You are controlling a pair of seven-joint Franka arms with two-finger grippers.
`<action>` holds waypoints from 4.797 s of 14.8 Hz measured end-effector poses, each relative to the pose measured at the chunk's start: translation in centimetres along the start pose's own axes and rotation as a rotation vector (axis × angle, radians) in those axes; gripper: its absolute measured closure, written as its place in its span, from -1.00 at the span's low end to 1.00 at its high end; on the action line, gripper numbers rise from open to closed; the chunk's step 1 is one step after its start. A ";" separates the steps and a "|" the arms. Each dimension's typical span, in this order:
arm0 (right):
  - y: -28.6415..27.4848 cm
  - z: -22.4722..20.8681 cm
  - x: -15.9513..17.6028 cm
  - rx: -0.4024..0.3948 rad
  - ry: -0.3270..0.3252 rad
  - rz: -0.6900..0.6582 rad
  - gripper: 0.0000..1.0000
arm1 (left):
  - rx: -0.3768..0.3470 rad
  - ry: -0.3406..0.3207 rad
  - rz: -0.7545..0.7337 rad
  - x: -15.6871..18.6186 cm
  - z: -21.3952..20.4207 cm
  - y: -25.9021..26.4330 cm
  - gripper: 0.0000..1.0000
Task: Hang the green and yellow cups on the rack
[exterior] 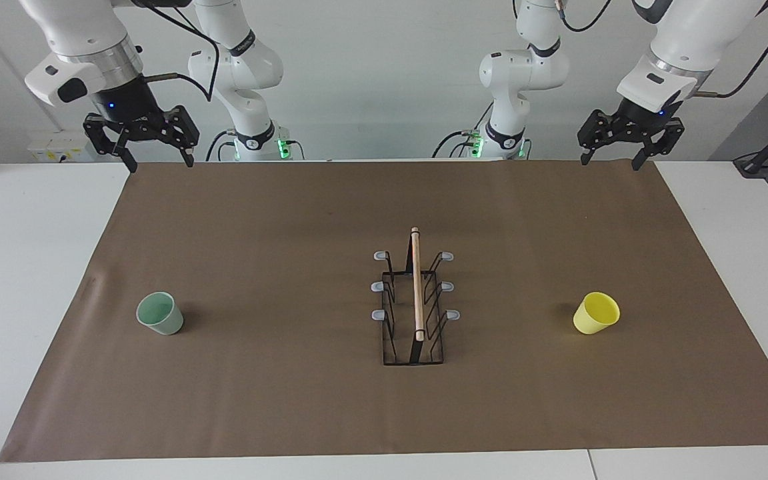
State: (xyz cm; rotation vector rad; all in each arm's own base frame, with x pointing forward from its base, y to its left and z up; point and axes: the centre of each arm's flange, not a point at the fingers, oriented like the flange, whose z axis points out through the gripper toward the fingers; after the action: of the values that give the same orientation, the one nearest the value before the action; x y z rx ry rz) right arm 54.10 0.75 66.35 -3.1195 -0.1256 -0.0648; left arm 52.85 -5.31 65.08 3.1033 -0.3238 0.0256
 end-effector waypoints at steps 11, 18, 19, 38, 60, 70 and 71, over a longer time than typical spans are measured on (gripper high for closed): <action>1.7 1.3 -0.1 -0.034 -0.020 -0.158 -1.00 | -0.142 -0.094 -0.339 10.2 14.4 -5.2 -1.00; -0.9 6.8 1.1 -0.257 -0.122 -0.688 -1.00 | -0.497 -0.225 -0.992 5.9 24.2 -21.9 -1.00; -2.2 8.1 1.2 -0.290 -0.143 -0.745 -1.00 | -0.542 -0.254 -1.121 5.2 25.3 -23.3 -1.00; -12.9 32.7 2.4 -0.820 -0.487 -1.510 -1.00 | -1.148 -0.590 -2.007 1.7 38.5 -23.8 -1.00; -4.4 41.6 3.3 -0.972 -0.494 -1.771 -1.00 | -1.383 -0.540 -1.898 3.5 43.0 -20.7 -0.95; -0.5 41.9 3.3 -0.989 -0.482 -1.741 -1.00 | -1.429 -0.470 -1.829 4.0 43.4 -19.6 -0.42; 0.1 42.0 3.3 -0.998 -0.479 -1.740 -1.00 | -1.429 -0.451 -1.809 4.1 43.3 -19.6 -0.42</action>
State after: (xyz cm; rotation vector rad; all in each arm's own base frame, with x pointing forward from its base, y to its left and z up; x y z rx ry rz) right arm 59.10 1.74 24.57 -2.2049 -3.2999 0.7382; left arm 61.48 12.05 21.50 1.0725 1.5624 -0.5649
